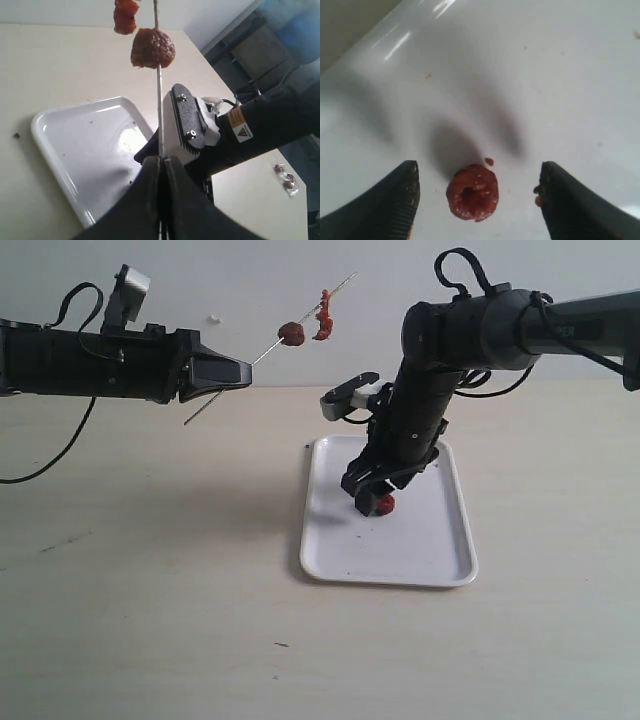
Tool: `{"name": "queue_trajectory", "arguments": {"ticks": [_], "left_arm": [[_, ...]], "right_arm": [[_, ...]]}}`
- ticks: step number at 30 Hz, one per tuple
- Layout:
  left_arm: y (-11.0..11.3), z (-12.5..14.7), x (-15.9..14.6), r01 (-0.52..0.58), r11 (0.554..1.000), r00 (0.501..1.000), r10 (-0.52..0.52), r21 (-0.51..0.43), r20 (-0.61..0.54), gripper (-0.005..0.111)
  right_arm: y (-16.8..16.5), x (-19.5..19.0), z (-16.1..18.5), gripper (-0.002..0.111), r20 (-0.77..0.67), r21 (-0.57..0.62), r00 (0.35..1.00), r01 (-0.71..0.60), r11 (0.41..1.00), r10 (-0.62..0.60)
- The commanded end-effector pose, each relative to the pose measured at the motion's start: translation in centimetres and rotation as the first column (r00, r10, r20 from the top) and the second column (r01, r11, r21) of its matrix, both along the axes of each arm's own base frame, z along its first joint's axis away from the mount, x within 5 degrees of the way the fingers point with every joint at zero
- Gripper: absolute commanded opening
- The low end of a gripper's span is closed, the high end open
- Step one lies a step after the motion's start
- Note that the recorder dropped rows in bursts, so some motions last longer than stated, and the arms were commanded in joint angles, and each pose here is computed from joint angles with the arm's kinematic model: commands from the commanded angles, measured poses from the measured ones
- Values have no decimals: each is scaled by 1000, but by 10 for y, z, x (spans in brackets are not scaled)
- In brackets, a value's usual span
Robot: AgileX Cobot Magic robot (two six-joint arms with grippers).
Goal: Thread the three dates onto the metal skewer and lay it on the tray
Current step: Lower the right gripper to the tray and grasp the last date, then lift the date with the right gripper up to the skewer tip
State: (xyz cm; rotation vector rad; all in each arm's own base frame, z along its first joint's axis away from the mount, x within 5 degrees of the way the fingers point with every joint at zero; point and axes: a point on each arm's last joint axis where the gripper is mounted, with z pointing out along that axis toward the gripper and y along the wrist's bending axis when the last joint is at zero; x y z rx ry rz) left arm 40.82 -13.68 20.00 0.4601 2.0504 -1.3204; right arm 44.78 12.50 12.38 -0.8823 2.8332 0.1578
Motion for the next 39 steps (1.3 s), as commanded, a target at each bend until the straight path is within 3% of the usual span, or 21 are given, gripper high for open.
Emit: {"name": "queue_trajectory", "arguments": {"ticks": [1, 7, 16, 39], "left_arm": [[2, 7, 1, -7, 1000, 1000, 7, -25, 8, 0], [2, 7, 1, -7, 1000, 1000, 7, -25, 8, 0], [2, 7, 1, -7, 1000, 1000, 7, -25, 8, 0], [1, 5, -1, 16, 1000, 1000, -16, -15, -11, 0]], "right_arm": [[0, -2, -17, 65, -49, -13, 999, -12, 1000, 11], [0, -3, -19, 60, -57, -17, 998, -13, 1000, 12], [-1, -3, -19, 40, -63, -18, 998, -14, 1000, 13], [-1, -5, -19, 35, -85, -22, 996, 2, 1000, -4]]}}
